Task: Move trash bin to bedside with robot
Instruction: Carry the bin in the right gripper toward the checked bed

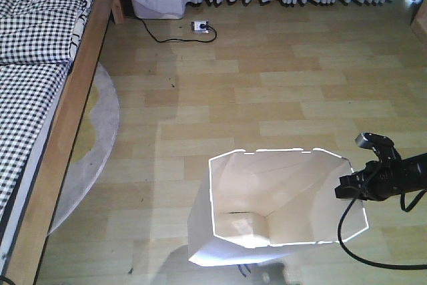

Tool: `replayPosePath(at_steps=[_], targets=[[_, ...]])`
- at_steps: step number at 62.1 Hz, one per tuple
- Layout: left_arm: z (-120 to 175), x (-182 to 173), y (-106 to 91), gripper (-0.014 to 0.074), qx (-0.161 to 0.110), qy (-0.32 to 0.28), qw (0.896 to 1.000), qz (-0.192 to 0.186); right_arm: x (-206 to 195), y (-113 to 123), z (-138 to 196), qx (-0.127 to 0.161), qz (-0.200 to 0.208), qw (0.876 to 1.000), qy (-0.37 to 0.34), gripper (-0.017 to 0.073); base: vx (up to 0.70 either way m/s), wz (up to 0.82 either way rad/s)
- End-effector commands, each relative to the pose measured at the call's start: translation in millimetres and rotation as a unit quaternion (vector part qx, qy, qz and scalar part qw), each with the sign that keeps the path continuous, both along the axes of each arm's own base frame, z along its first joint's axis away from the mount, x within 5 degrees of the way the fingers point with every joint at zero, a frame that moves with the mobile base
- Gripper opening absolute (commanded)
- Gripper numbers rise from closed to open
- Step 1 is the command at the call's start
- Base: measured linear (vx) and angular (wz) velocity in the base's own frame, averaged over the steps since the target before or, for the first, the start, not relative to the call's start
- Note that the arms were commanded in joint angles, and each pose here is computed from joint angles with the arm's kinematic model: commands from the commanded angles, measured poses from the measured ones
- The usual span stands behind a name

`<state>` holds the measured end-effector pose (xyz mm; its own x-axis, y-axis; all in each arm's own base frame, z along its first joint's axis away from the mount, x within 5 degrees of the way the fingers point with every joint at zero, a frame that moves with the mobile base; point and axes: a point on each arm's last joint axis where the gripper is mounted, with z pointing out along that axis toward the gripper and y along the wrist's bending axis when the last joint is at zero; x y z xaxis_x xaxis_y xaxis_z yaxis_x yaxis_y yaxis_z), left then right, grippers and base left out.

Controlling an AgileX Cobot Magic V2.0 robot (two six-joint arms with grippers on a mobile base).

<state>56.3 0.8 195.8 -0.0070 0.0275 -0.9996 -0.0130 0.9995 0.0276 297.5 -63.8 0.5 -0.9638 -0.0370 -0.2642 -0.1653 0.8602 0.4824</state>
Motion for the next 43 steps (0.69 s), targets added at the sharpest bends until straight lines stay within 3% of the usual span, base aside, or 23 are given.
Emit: replayPosePath(at_steps=[1, 43], targets=[[3.2, -0.2, -0.6, -0.0006, -0.011, -0.035, 0.999, -0.005, 9.4, 12.3, 34.5, 0.106, -0.002, 0.994, -0.038, -0.0004, 0.21, 0.00], [3.2, -0.2, -0.6, -0.0006, -0.011, -0.035, 0.999, -0.005, 9.4, 12.3, 34.5, 0.106, -0.002, 0.994, -0.038, -0.0004, 0.22, 0.00]])
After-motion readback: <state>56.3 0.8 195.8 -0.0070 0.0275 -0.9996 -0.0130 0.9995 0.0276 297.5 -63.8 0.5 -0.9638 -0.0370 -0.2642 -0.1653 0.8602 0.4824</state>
